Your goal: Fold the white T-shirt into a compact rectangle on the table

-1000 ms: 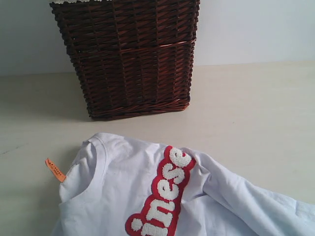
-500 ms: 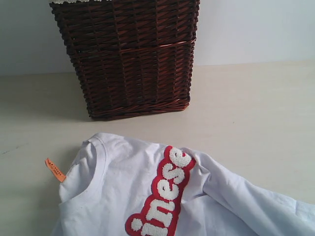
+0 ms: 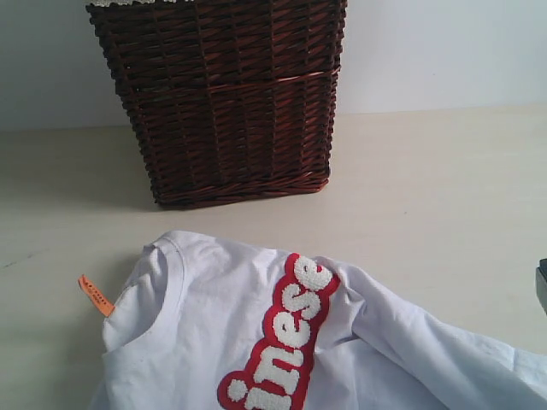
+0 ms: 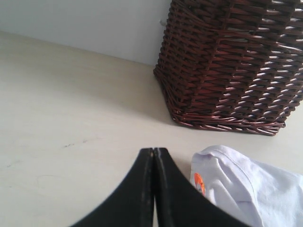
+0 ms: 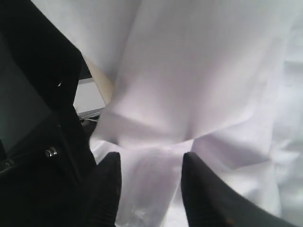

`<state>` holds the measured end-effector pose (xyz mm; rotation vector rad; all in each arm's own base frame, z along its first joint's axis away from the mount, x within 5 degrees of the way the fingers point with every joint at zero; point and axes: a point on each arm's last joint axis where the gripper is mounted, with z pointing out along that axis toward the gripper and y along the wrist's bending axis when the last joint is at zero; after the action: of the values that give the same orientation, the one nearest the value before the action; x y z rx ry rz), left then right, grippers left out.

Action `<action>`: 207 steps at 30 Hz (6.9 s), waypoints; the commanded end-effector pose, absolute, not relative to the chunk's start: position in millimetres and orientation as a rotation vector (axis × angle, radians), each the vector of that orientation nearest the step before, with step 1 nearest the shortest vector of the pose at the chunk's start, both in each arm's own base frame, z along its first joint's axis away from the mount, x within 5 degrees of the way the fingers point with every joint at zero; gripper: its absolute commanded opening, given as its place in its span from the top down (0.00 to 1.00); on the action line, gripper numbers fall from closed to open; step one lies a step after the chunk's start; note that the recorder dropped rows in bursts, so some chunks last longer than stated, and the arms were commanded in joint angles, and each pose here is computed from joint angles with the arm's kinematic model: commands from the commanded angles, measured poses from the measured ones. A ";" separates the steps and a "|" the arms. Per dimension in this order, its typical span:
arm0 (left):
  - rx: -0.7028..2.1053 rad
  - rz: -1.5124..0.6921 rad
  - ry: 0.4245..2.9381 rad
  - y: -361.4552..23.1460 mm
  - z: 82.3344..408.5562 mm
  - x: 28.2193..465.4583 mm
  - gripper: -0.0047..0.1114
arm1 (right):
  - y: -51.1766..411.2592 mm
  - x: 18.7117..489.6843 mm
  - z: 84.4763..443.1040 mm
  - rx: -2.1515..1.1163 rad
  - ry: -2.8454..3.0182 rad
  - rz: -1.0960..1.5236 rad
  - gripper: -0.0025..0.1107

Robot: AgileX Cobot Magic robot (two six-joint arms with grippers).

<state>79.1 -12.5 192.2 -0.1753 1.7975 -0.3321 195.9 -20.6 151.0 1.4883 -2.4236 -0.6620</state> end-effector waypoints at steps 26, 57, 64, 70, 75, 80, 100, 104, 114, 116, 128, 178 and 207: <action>-0.174 -0.341 1.793 -13.1 192.1 78.4 0.96 | -25.5 200.5 120.9 1.436 -2.344 -0.673 0.98; -0.174 -0.341 1.793 -13.1 192.1 78.4 0.96 | -45.5 293.2 218.8 0.822 -3.603 0.231 0.98; -0.174 -0.341 1.793 -13.1 192.1 78.4 0.96 | -50.2 296.0 220.5 0.625 -3.675 0.292 0.98; -0.174 -0.341 1.793 -13.1 192.1 78.4 0.96 | -53.3 291.1 205.4 0.559 -3.601 0.303 0.98; -0.174 -0.341 1.793 -13.1 192.1 78.4 0.96 | -57.9 286.6 184.1 0.707 -3.412 0.342 0.88; -0.174 -0.341 1.793 -13.1 192.1 78.4 0.96 | -57.0 298.5 188.7 0.643 -3.569 0.371 0.50; -0.174 -0.341 1.793 -13.1 192.1 78.4 0.96 | 163.5 227.7 91.0 1.729 -2.411 -0.554 0.98; -0.174 -0.341 1.793 -13.1 192.1 78.4 0.96 | 210.4 239.7 98.3 1.731 -2.364 -0.690 0.98; -0.174 -0.341 1.793 -13.1 192.1 78.4 0.96 | 277.0 308.4 97.3 1.520 -2.657 -0.529 0.98; -0.174 -0.341 1.793 -13.1 192.1 78.4 0.96 | 279.7 317.6 95.0 1.521 -2.673 -0.469 0.98; -0.174 -0.341 1.793 -13.1 192.1 78.4 0.96 | 311.5 342.6 138.2 1.821 -2.697 -0.574 0.98; -0.174 -0.341 1.793 -13.1 192.1 78.4 0.96 | 150.6 221.0 200.2 2.578 -1.998 -0.221 0.45; -0.175 -0.339 1.792 -12.9 192.1 78.4 0.96 | 121.1 170.7 147.7 2.785 -1.954 -0.135 0.98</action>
<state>79.1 -12.5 192.2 -0.1753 1.7975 -0.3321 184.5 125.8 133.8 2.8108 -1.9937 -0.0232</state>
